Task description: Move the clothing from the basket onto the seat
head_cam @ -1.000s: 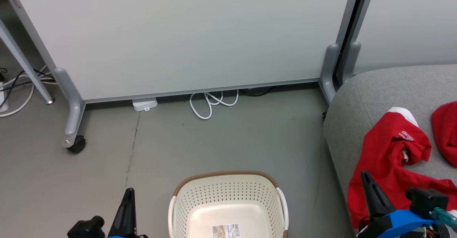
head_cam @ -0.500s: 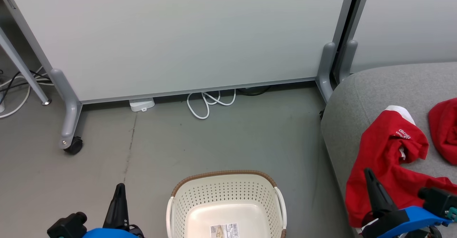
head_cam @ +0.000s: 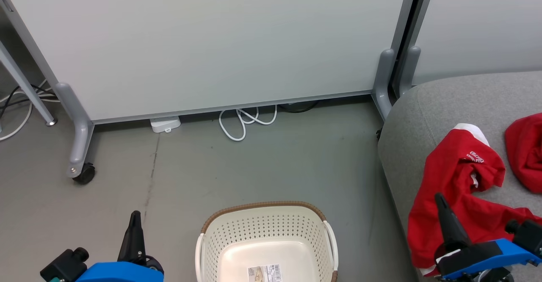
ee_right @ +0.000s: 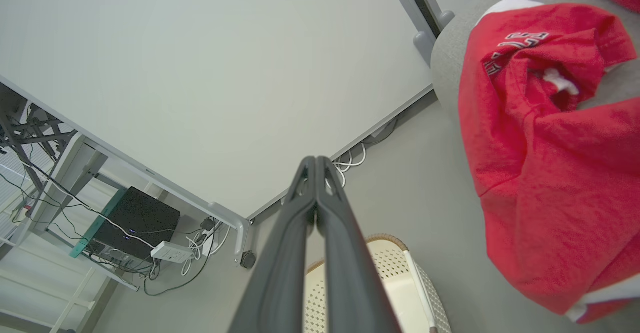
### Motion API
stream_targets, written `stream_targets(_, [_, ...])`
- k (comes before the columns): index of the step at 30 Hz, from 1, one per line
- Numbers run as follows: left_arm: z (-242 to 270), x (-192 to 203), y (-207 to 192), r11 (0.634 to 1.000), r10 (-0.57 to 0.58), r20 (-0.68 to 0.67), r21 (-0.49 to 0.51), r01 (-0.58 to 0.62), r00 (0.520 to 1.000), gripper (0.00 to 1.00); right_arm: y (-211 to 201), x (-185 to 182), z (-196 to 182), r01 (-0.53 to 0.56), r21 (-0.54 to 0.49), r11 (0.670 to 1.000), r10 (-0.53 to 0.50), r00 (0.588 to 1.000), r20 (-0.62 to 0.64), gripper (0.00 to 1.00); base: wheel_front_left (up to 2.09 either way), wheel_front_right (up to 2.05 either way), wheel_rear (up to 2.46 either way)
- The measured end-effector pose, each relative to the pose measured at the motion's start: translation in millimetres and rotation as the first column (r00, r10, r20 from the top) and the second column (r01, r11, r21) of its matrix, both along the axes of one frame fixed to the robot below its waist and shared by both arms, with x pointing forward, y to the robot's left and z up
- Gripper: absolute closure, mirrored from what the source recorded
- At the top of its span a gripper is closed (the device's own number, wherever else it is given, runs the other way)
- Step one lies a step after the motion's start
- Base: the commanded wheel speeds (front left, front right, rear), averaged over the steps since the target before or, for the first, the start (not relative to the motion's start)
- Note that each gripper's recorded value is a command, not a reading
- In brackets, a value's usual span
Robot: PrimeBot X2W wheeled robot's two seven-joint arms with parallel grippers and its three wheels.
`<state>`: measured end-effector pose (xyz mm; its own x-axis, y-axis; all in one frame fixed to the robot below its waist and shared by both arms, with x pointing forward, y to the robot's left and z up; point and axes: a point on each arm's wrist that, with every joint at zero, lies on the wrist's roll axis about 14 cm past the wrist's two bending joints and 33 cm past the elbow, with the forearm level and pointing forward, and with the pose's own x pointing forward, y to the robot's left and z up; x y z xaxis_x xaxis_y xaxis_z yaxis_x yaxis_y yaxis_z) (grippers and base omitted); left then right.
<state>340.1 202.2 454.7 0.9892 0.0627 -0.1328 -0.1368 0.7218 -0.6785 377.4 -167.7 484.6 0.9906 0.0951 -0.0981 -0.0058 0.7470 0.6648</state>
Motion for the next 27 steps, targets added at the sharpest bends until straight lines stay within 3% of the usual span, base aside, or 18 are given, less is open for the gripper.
stream_targets(13, [7, 9, 3, 0.987, 0.026, 0.016, -0.157, -0.023, 1.0, 1.0, -5, 2, 2, 0.031, 0.163, 0.986, -0.031, 1.0, -0.006, 1.0, 0.0, 0.0, 0.0])
stream_targets(27, [15, 17, 4, 0.953, 0.041, 0.032, -0.301, -0.029, 0.999, 1.0, -10, 5, 6, 0.057, 0.315, 0.947, -0.056, 0.998, -0.01, 1.0, 0.0, 0.0, 0.0])
